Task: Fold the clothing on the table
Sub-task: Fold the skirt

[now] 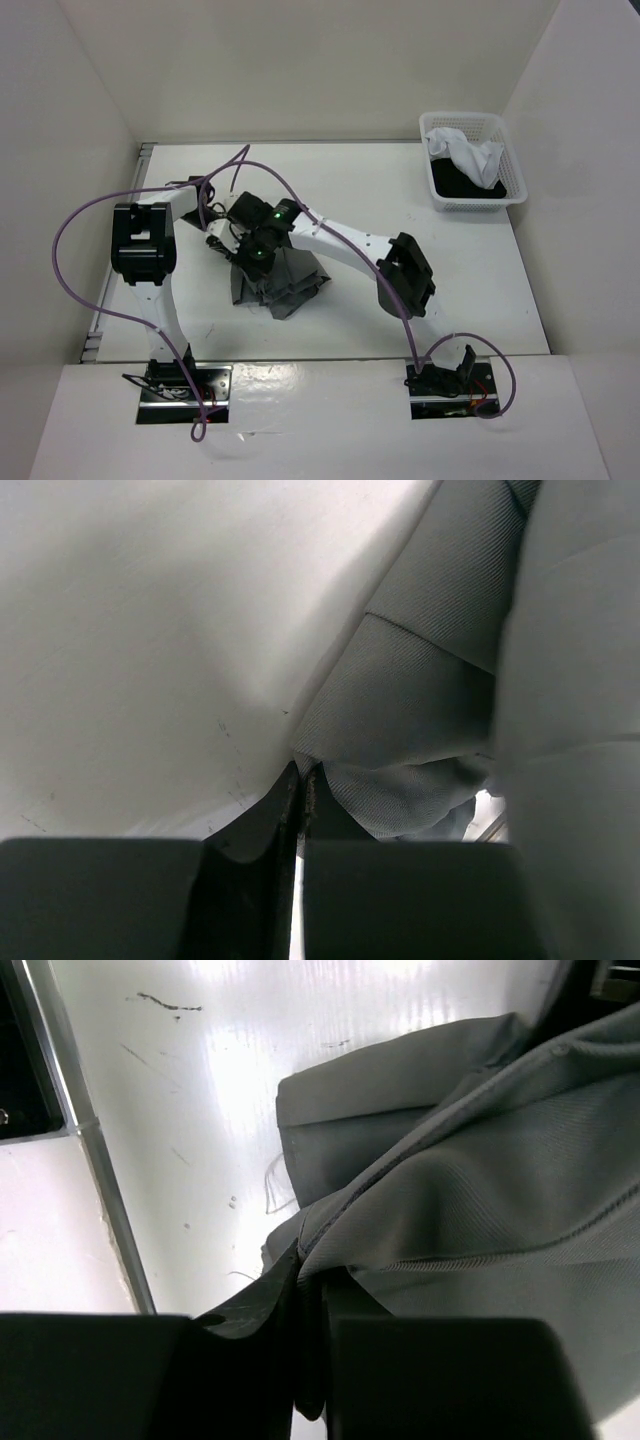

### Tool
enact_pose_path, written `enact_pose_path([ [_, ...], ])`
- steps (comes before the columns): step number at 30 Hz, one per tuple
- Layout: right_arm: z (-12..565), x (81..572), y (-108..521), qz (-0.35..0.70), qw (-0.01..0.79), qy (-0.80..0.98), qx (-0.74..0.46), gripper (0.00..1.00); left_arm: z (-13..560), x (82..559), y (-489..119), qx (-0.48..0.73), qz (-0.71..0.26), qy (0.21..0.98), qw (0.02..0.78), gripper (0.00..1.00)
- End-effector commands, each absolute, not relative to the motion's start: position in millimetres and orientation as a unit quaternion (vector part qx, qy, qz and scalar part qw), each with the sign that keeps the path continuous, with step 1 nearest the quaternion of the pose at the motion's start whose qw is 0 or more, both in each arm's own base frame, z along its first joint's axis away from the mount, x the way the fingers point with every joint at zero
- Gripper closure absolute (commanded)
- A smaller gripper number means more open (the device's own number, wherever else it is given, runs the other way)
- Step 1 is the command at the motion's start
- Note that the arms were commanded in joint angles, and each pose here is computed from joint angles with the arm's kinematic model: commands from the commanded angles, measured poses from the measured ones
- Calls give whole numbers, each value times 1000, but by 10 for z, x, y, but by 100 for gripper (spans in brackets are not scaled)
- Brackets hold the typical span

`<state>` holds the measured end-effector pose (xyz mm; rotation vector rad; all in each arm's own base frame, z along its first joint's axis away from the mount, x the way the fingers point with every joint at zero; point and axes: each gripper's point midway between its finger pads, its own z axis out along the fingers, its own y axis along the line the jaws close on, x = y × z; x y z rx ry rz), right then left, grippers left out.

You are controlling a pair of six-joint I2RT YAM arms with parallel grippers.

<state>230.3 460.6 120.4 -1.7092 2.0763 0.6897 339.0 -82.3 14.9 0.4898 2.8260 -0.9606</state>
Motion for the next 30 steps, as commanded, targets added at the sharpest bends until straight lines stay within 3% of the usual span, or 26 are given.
enact_pose_path([
  [1, 1320, 2266, 4829, 277, 194, 725, -599, 86, -89, 3451, -763, 180, -297, 936, 65, 100],
  [3, 1359, 2265, 4880, 286, 196, 724, -596, 73, -81, 3452, -777, 180, -301, 934, 66, 100],
  [8, 1421, 2291, 4975, 299, 204, 724, -587, 77, -81, 3452, -777, 180, -301, 934, 66, 100],
  [11, 1451, 2282, 5007, 305, 199, 726, -583, 69, -81, 3452, -777, 180, -301, 934, 66, 100],
  [15, 1562, 2146, 5054, 341, 181, 710, -589, 39, -81, 3452, -777, 180, -301, 934, 66, 100],
  [18, 1653, 2061, 5059, 360, 170, 698, -595, 28, -81, 3452, -777, 180, -301, 934, 66, 100],
  [20, 1754, 2027, 5014, 362, 174, 686, -606, 26, -58, 3461, -766, 177, -296, 936, 68, 96],
  [21, 1763, 2019, 4996, 361, 175, 684, -610, 25, -57, 3461, -766, 177, -296, 936, 68, 92],
  [26, 2004, 1967, 4712, 346, 199, 664, -633, 18, 187, 3597, -469, 164, -263, 945, 106, 50],
  [30, 2147, 2331, 4232, 306, 253, 685, -611, 9, 569, 3696, -47, 136, -235, 950, 153, 25],
])
